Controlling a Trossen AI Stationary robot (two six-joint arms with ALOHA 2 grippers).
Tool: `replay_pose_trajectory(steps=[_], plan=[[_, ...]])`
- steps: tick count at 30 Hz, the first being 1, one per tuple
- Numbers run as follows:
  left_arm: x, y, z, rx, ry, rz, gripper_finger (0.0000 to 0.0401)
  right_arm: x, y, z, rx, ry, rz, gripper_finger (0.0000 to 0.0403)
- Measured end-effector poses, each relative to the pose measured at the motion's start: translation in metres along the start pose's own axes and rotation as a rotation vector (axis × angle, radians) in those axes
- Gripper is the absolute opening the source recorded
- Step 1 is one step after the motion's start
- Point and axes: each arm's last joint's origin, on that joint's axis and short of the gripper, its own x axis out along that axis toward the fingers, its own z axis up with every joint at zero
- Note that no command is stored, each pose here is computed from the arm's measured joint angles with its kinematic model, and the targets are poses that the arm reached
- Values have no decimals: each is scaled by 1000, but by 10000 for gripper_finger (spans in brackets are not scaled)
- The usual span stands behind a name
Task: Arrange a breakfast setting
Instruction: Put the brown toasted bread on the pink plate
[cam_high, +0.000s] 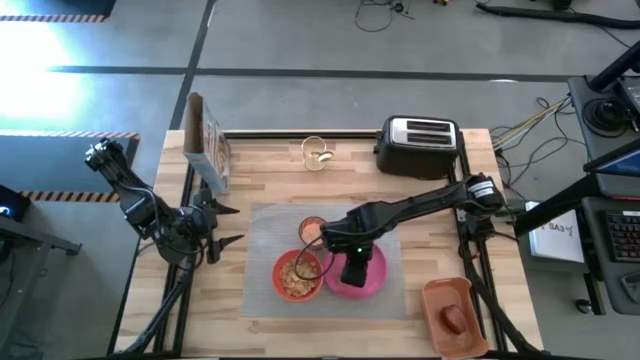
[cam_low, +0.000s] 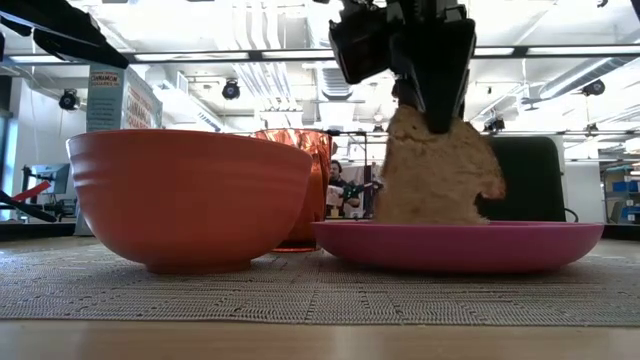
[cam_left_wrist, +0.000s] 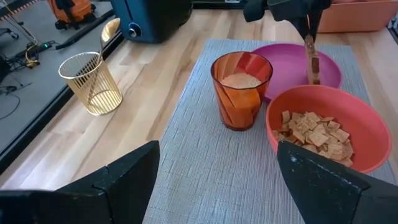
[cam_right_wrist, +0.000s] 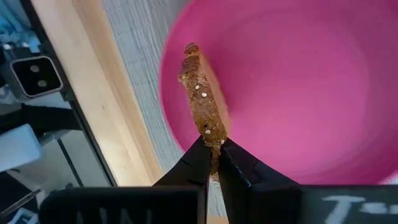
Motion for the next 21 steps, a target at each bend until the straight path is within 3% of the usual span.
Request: replay_pose_trajectory(steps=[6,16,21], plan=[[0,0,0,0,-1,2,307,0,-2,-2,26,22,-13,29],[0,1,0,1,-13,17,307,3,-7,-1,37,49,-33,103],[0,1,0,2,-13,19,307,-1,-9,-7,68,100,-60,120]])
